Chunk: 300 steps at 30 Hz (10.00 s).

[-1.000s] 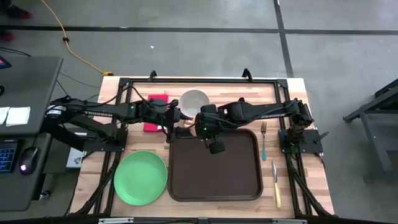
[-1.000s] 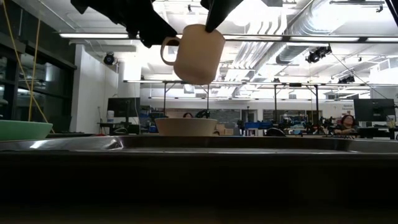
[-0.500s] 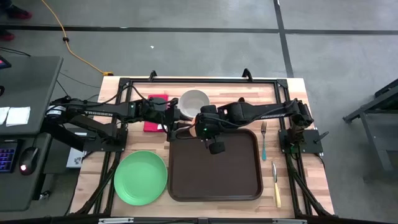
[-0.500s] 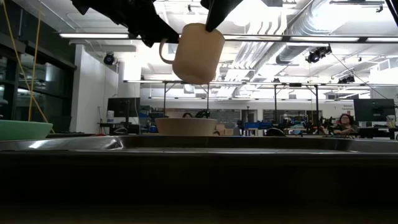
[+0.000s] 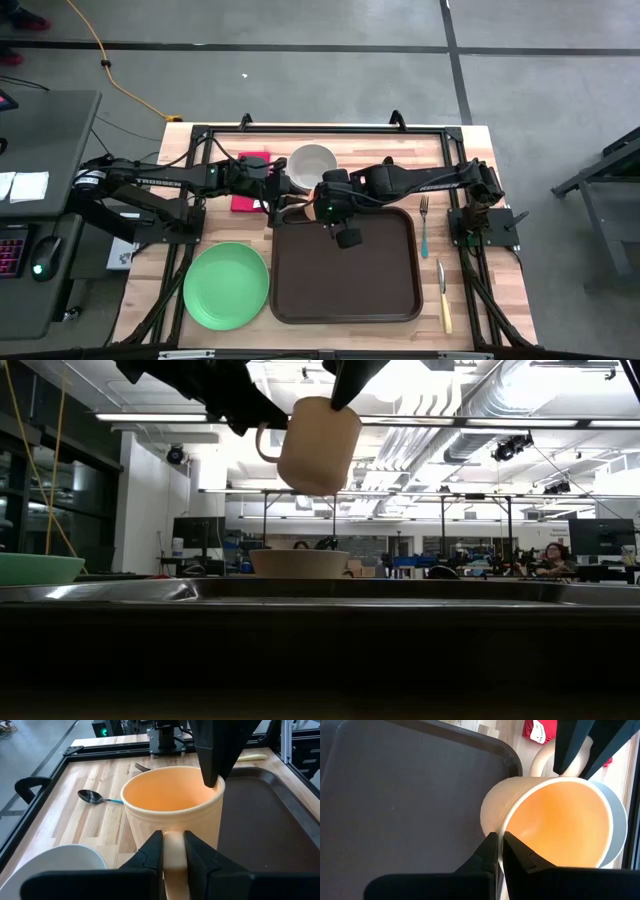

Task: Set up tray
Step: Put the yellow cup on the top left of the brown serving tray, then put the green plate to the bottom right of the yellow cup on the brown serving tray

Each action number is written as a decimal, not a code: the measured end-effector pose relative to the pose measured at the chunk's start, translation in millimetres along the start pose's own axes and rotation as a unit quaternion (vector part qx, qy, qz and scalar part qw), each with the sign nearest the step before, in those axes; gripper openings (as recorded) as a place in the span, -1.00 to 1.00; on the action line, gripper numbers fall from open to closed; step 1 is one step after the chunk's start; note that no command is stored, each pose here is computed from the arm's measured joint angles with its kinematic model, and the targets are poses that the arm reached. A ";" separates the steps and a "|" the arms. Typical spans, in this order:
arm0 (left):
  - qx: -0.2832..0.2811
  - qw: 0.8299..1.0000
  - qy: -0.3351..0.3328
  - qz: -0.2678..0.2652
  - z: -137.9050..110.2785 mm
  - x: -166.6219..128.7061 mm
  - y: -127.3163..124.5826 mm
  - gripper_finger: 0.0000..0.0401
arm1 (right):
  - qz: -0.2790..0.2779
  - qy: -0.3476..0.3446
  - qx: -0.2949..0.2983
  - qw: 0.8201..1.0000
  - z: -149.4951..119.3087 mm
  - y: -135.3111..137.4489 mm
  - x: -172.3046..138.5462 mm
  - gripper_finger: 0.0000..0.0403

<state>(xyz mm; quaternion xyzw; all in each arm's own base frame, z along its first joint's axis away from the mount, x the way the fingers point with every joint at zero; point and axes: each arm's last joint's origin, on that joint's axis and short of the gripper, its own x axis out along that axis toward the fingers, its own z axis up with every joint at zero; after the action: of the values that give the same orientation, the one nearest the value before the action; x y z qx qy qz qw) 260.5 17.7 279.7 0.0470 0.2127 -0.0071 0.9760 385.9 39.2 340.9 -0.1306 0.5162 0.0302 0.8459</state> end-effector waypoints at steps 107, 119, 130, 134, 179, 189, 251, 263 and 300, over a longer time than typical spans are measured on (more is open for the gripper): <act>-0.014 0.999 -0.030 0.043 -118.2 -13.1 -49.5 -0.60 | -0.012 0.088 0.164 0.982 -19.4 -12.8 0.0 -1.00; -0.009 0.997 -0.017 0.068 -120.6 -14.1 -54.8 -0.59 | -0.013 0.088 0.176 0.980 -19.4 -12.8 0.0 -1.00; -0.016 0.996 -0.031 0.079 -130.4 -15.7 -54.2 -0.58 | -0.013 0.088 0.175 0.980 -19.4 -12.8 0.0 -1.00; -0.039 0.993 -0.082 0.079 -145.4 -21.8 -53.5 -0.59 | -0.013 0.088 0.174 0.981 -19.4 -12.9 0.0 -1.00; -0.057 0.993 -0.079 0.067 -160.7 -26.4 -53.7 -0.57 | -0.017 0.061 0.181 0.981 -14.6 -15.7 1.0 -1.00; -0.061 0.993 -0.070 0.067 -160.1 -18.9 -61.4 -0.56 | -0.026 0.060 0.177 0.982 -14.5 -16.3 1.0 -1.00; -0.061 0.995 -0.028 0.071 -167.2 -15.1 -64.2 -0.56 | -0.028 0.059 0.168 0.984 -14.2 -16.5 1.1 -1.00; -0.061 0.994 -0.029 0.081 -167.4 -15.3 -63.5 -0.55 | -0.028 0.059 0.168 0.984 -14.2 -16.5 1.1 -1.00; -0.071 0.989 -0.111 -0.069 -144.8 -75.3 -59.0 0.08 | -0.026 0.066 0.142 0.987 -15.6 -16.2 1.1 -1.00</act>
<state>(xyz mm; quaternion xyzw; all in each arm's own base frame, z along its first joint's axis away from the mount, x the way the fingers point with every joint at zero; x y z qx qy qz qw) 130.0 -27.8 174.7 -0.0386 0.1059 -0.0649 0.9915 375.9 19.5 336.2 -0.0242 0.5667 -0.0743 0.8202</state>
